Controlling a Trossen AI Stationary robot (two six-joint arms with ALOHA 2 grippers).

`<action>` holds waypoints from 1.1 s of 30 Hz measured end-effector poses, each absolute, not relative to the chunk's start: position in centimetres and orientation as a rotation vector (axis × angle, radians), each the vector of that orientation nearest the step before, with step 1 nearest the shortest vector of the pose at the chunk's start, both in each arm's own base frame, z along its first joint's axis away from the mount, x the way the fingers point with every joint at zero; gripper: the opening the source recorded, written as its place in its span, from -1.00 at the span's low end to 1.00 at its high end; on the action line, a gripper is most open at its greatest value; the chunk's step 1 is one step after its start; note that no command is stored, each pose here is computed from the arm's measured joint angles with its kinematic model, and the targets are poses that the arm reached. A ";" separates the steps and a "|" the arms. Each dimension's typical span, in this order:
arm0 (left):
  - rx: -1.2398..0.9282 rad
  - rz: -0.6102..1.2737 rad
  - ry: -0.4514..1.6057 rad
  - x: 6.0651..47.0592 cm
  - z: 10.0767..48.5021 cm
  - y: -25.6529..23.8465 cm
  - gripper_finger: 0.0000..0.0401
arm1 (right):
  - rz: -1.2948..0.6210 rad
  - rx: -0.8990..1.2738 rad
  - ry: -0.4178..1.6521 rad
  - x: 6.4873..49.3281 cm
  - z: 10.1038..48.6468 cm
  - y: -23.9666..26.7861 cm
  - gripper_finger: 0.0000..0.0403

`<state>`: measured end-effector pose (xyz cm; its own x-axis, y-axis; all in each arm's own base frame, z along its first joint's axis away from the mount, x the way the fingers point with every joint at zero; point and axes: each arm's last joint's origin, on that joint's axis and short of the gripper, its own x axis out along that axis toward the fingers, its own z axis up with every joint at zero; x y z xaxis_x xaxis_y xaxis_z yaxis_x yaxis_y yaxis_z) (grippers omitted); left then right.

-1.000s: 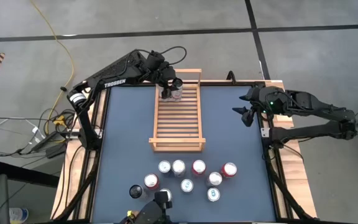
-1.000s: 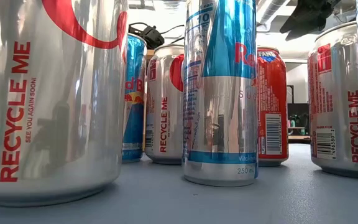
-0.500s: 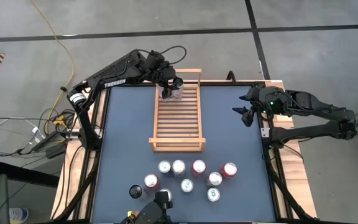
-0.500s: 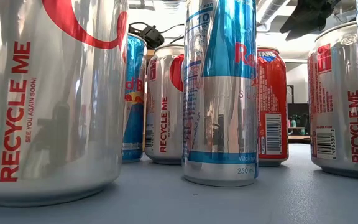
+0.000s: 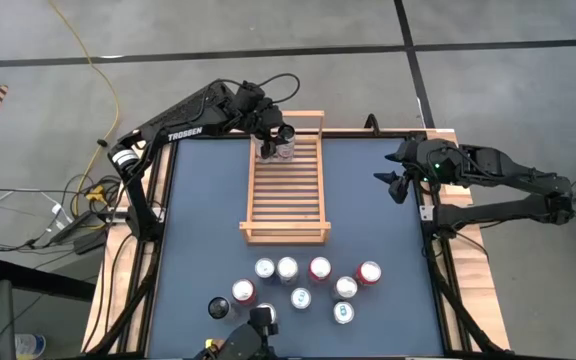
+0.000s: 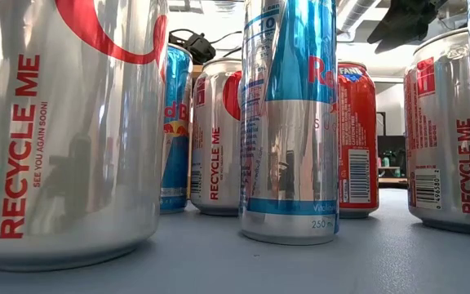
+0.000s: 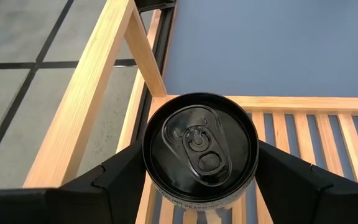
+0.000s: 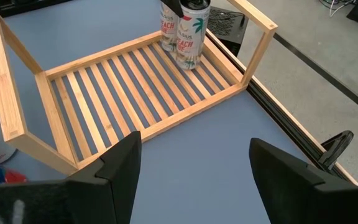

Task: Place canned beverage on shelf
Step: Put the right white soda can on the shelf aligned with the other white soda can

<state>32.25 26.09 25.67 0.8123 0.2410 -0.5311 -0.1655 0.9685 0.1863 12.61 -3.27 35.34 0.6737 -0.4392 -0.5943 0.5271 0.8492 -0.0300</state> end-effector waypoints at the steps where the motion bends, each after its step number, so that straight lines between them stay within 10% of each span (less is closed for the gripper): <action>1: 0.133 0.215 0.583 32.3 25.7 26.1 0.24 | -0.546 0.149 0.629 12.6 35.3 -3.3 0.35; 33: 0.132 0.248 0.540 32.1 24.3 25.6 0.24 | -0.546 0.148 0.629 12.6 35.3 -3.3 0.35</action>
<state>32.15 25.63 24.34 0.8286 0.2675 -0.4917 -0.1985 0.9618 0.1887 12.61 -3.27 35.34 0.6734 -0.4397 -0.5943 0.5271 0.8493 -0.0311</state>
